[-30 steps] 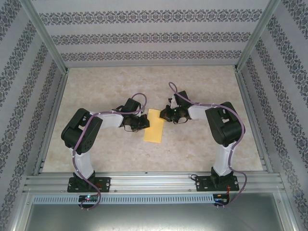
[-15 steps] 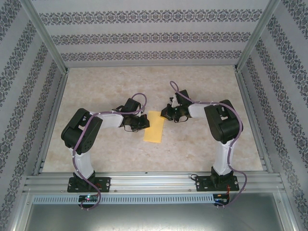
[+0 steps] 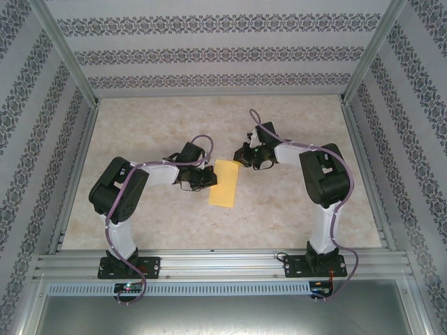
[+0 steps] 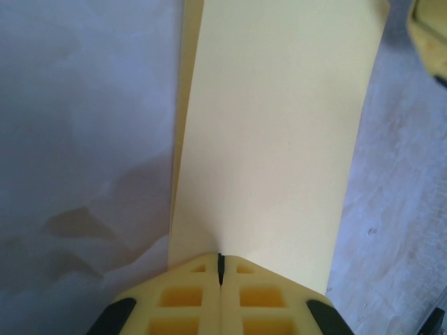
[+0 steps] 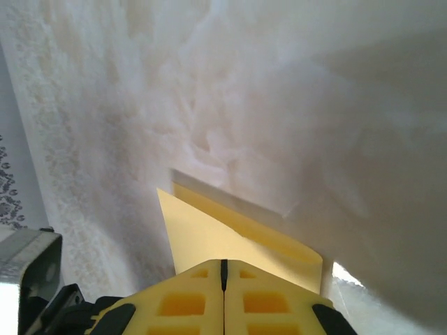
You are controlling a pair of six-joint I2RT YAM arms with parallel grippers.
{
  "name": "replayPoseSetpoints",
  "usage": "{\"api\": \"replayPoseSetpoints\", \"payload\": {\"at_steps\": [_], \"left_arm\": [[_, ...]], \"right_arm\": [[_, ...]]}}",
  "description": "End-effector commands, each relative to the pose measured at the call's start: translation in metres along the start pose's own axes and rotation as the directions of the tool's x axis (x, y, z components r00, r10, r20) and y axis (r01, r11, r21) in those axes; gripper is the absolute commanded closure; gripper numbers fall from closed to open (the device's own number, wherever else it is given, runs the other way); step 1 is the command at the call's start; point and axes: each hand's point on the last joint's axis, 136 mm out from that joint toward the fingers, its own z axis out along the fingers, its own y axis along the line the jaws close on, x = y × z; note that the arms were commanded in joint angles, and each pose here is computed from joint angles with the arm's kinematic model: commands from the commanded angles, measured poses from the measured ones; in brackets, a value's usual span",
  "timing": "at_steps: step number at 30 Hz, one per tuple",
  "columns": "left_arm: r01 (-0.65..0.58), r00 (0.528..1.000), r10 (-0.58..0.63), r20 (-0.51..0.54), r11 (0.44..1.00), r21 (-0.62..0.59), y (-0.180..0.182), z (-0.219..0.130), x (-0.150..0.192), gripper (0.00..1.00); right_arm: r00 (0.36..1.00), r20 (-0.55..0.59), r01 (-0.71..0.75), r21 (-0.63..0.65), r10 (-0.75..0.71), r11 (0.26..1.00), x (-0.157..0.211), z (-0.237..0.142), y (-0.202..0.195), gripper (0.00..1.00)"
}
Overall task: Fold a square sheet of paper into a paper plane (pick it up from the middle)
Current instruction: Fold the square sheet of paper in half at the center of the table.
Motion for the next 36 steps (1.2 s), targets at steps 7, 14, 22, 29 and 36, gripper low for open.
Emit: {"api": "replayPoseSetpoints", "payload": {"at_steps": [7, 14, 22, 29, 36], "left_arm": [[0.04, 0.993, -0.056, -0.105, 0.988, -0.15, 0.042, 0.012, 0.035, 1.0], [0.038, 0.993, -0.055, -0.105, 0.988, -0.151, 0.042, 0.012, 0.035, 1.0], [0.041, 0.993, -0.058, -0.107, 0.987, -0.153, 0.042, 0.012, 0.035, 1.0], [0.041, 0.993, -0.056, -0.106, 0.989, -0.145, 0.04, 0.011, 0.035, 1.0], [0.054, 0.992, -0.067, -0.107, 0.992, -0.116, 0.034, 0.01, 0.035, 1.0]], "right_arm": [[0.997, -0.041, -0.061, 0.07, 0.064, 0.996, 0.011, 0.014, -0.037, 0.93], [0.995, -0.044, -0.082, 0.082, 0.086, 0.993, 0.01, 0.014, -0.042, 0.94], [1.0, 0.007, -0.024, -0.072, 0.025, 0.997, -0.01, -0.009, 0.014, 0.93], [0.997, -0.023, -0.076, -0.02, 0.076, 0.997, -0.001, 0.01, -0.015, 0.93], [0.994, -0.046, -0.097, 0.066, 0.1, 0.993, 0.008, 0.02, -0.043, 0.94]]}}
